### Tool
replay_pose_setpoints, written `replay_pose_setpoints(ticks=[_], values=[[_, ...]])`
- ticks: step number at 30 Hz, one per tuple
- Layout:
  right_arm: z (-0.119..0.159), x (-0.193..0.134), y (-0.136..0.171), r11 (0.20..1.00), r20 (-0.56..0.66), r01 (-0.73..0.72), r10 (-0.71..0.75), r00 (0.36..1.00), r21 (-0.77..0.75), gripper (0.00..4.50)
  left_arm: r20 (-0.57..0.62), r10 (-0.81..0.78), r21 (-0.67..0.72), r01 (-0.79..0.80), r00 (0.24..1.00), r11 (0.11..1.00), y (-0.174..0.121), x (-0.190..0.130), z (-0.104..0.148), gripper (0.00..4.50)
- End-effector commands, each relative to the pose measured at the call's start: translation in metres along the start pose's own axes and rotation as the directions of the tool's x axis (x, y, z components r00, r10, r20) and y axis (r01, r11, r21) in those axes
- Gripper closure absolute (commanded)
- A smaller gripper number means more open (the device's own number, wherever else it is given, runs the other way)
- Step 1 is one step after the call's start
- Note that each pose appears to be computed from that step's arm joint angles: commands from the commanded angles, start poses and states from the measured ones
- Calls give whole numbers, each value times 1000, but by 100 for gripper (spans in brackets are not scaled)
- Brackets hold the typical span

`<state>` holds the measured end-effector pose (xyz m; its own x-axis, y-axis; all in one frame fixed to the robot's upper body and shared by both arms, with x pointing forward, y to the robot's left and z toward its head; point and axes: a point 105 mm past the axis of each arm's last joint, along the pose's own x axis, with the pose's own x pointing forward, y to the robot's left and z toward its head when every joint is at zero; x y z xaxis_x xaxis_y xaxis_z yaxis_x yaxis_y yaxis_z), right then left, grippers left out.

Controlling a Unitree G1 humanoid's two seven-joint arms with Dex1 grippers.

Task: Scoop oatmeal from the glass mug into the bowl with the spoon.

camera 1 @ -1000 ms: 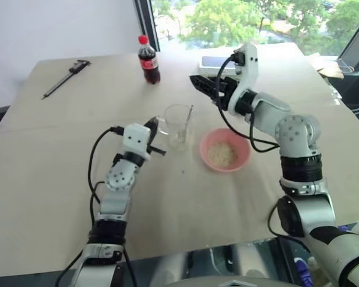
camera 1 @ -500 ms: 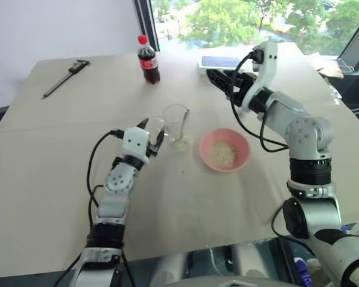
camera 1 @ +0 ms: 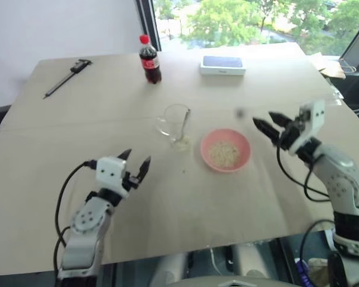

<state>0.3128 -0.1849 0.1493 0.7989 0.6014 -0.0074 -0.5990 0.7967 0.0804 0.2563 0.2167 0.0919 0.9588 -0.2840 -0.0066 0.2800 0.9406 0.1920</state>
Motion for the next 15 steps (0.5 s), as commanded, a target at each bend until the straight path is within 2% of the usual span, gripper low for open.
replay_pose_setpoints(ticks=[1, 2, 8, 15], values=[[-5, -28, -1, 994, 0, -68, 68, 998, -80, 28, 8, -3, -3, 3, 1000, 1000, 1, -20, 10, 0], [-12, -34, -2, 994, -19, -76, 74, 997, -81, 3, -7, 0, -9, 0, 1000, 1000, 0, -25, 7, 0], [-54, -61, 2, 977, -164, -153, 129, 978, -148, 3, -70, -21, -62, 17, 997, 998, -8, -40, -5, 0], [-57, -62, 8, 968, -159, -199, 176, 972, -149, 3, -94, -30, -57, 25, 995, 998, -17, -40, -8, 0]])
